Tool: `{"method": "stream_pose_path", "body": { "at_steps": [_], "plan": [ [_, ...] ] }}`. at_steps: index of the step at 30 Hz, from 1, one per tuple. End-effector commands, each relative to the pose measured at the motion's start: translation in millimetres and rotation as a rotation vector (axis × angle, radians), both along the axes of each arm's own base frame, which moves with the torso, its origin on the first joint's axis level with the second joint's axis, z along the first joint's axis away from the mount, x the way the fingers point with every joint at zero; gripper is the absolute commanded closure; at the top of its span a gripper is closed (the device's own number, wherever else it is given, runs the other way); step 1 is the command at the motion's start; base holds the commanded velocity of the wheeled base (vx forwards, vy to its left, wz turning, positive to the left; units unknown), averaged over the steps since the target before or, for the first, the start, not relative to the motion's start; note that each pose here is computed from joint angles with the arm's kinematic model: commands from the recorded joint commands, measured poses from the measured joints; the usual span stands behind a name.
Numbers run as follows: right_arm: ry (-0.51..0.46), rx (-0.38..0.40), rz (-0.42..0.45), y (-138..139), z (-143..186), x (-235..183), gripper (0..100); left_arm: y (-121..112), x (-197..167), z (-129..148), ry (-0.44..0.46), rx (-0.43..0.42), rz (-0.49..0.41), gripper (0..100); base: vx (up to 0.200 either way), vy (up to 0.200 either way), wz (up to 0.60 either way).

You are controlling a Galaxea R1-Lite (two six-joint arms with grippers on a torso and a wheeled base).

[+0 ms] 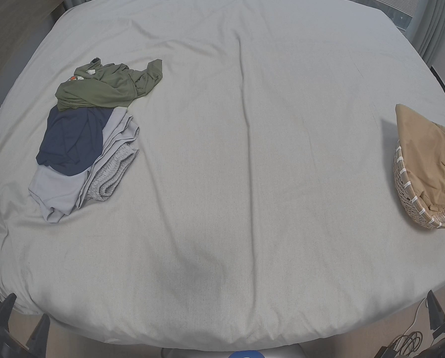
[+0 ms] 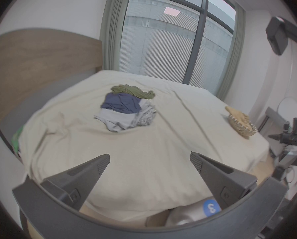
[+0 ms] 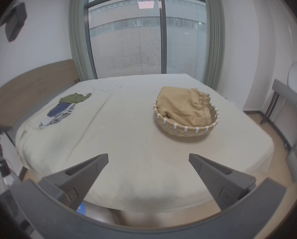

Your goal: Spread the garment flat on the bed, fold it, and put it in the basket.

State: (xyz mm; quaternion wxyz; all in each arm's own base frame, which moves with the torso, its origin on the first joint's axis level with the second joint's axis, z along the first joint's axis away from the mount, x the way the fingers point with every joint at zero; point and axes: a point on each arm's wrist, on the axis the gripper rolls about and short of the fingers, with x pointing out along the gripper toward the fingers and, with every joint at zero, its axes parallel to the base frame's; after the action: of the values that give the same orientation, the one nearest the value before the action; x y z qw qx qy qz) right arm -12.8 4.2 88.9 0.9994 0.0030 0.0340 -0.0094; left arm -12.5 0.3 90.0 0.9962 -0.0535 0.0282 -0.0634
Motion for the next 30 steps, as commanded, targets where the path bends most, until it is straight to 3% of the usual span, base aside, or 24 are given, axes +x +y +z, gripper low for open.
{"method": "stream_pose_path", "body": {
  "at_steps": [1, 4, 9, 14, 19, 26, 30],
  "plan": [
    [-0.021, -0.037, -0.030, 0.0, -5.1, -1.1, 0, -0.4, -5.6, -6.7, -0.046, 0.023, 0.132, 0, 0.000, 0.000, 0.00],
    [-0.021, -0.039, -0.040, -0.2, -4.9, -1.0, 0, -0.5, -6.2, -6.4, -0.063, 0.020, 0.163, 0, 0.000, 0.000, 0.00],
    [-0.022, -0.042, -0.096, -1.5, -4.8, -1.2, 0, -0.6, -8.7, -6.6, -0.084, 0.011, 0.137, 0, 0.000, 0.000, 0.00],
    [-0.024, -0.058, -0.116, -1.9, -4.6, -1.4, 0, 0.0, -11.3, -7.6, -0.094, 0.185, 0.143, 0, 0.000, 0.000, 0.00],
    [-0.027, -0.035, -0.115, -2.0, -4.5, -1.4, 0, 1.3, -11.0, -7.7, -0.097, 0.163, 0.202, 0, 0.000, 0.000, 0.00],
    [-0.028, 0.017, -0.096, -1.5, -4.6, -1.2, 0, 0.7, -10.8, -8.1, -0.090, 0.079, 0.174, 0, 0.000, 0.000, 0.00],
    [-0.030, 0.018, -0.013, 0.4, -4.5, -1.2, 0, 0.7, -10.9, -8.2, -0.086, 0.053, 0.169, 0, 0.000, 0.000, 0.00]
  ]
}}
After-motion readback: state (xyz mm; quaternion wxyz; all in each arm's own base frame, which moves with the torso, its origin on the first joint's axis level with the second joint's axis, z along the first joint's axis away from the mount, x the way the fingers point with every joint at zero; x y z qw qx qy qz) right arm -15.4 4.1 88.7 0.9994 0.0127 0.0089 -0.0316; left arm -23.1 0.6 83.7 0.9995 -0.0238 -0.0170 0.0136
